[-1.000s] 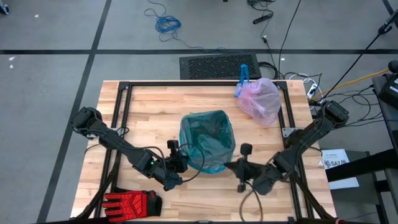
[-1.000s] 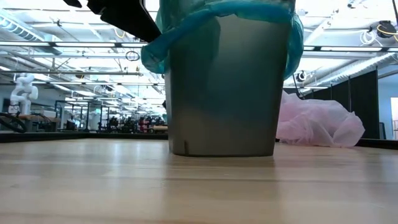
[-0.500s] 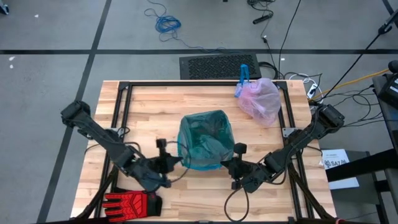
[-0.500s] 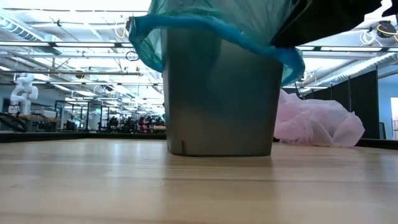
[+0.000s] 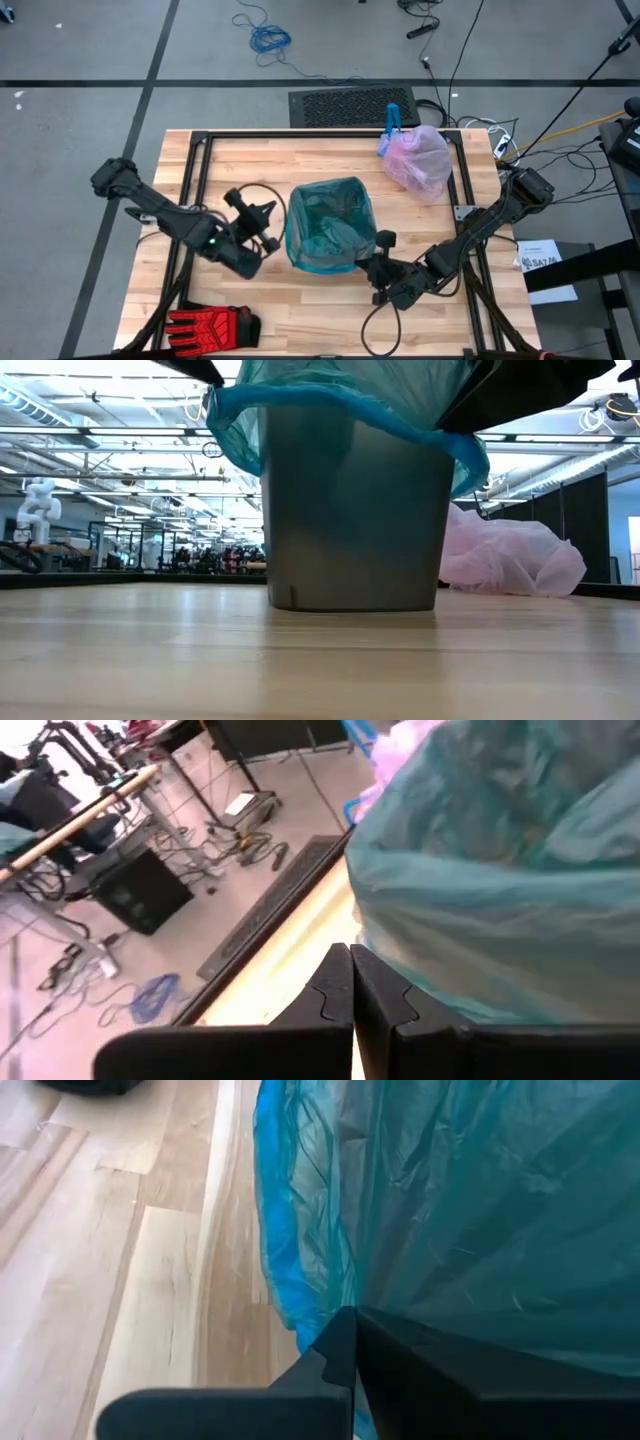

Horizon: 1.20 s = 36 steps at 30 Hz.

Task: Place trash/remove bag and relplace
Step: Insert a new trash bag into the trash bin

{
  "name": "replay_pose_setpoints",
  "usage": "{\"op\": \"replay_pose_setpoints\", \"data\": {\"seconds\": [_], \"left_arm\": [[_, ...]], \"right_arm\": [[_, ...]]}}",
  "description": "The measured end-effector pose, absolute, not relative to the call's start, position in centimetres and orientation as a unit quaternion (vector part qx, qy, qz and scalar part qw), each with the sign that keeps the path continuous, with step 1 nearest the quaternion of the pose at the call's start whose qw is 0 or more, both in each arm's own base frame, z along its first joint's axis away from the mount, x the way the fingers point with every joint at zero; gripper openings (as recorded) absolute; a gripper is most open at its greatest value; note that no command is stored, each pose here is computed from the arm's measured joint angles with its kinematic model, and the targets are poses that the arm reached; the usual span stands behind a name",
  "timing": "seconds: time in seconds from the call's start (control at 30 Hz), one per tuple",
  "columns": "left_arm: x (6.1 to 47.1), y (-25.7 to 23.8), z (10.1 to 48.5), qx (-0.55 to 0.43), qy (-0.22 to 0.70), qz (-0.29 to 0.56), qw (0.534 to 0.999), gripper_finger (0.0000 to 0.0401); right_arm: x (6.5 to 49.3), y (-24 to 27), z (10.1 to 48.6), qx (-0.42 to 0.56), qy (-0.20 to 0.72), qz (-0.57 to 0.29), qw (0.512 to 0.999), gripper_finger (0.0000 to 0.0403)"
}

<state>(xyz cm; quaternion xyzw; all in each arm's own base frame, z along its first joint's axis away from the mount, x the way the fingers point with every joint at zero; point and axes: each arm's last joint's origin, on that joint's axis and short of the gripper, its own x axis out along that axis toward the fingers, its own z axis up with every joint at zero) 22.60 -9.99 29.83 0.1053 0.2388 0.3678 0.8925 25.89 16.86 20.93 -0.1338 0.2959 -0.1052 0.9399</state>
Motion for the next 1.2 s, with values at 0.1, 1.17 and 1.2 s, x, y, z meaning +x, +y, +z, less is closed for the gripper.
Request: {"op": "replay_pose_setpoints", "data": {"seconds": [0.1,1.17,1.2], "left_arm": [[23.3,-9.1,28.1,0.099,0.252,0.370,0.889,0.0000],[22.5,-5.7,21.9,-0.034,0.171,0.225,0.959,0.0000],[22.1,-5.5,22.7,-0.032,0.155,0.232,0.960,0.0000]], "right_arm": [[25.9,16.9,21.0,-0.136,0.295,-0.103,0.940,0.0000],[25.9,17.0,20.8,-0.117,0.305,-0.086,0.941,0.0000],[25.9,17.0,20.8,-0.117,0.305,-0.086,0.941,0.0000]]}}
